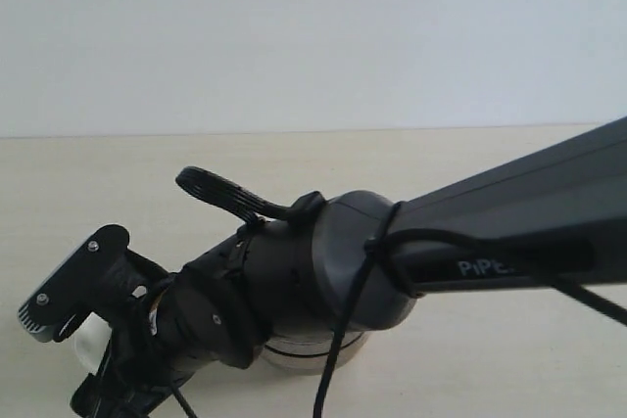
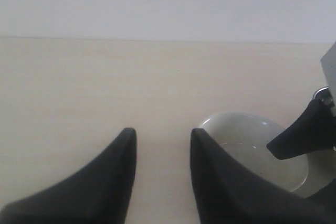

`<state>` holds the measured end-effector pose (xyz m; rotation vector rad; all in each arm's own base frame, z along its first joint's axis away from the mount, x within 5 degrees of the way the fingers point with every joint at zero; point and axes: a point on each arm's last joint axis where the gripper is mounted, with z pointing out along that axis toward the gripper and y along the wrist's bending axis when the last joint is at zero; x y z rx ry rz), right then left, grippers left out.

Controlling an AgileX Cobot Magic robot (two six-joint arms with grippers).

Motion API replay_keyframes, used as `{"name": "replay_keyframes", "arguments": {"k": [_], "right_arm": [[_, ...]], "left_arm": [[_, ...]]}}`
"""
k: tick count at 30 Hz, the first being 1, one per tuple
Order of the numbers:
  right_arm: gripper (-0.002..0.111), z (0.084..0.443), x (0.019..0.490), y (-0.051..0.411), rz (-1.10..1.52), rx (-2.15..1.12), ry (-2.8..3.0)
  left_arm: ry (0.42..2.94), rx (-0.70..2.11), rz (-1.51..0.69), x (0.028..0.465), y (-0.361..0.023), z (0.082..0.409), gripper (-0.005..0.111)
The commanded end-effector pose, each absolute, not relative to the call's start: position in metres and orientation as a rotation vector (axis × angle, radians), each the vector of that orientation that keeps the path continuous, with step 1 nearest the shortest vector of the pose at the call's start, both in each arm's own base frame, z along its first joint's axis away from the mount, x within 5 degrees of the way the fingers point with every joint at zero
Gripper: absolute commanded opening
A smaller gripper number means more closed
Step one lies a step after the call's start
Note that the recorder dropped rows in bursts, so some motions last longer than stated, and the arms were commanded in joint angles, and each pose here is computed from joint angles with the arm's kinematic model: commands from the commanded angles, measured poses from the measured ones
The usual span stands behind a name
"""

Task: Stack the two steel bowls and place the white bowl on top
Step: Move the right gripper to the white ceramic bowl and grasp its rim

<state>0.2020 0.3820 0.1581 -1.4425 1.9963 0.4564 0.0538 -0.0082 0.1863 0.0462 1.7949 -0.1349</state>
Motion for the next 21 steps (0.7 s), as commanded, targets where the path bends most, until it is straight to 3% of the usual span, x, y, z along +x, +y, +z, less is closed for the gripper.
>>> {"name": "replay_keyframes", "arguments": {"k": [1,15,19,21], "right_arm": [[0.071,0.157,0.202,0.390,0.455,-1.469,1.976],[0.069,0.133,0.202,0.394,0.424,-1.517,1.979],[0.047,0.134,0.202,0.394,0.426,-1.511,1.980],[0.029,0.134,0.202,0.394,0.422,-1.519,1.973]], "left_arm": [[1.796,0.046,-0.132,0.054,-0.008,0.185,0.032],[1.796,0.046,-0.132,0.054,-0.008,0.185,0.032],[1.796,0.046,-0.132,0.054,-0.008,0.185,0.032],[1.796,0.046,-0.132,0.054,-0.008,0.185,0.032]]}}
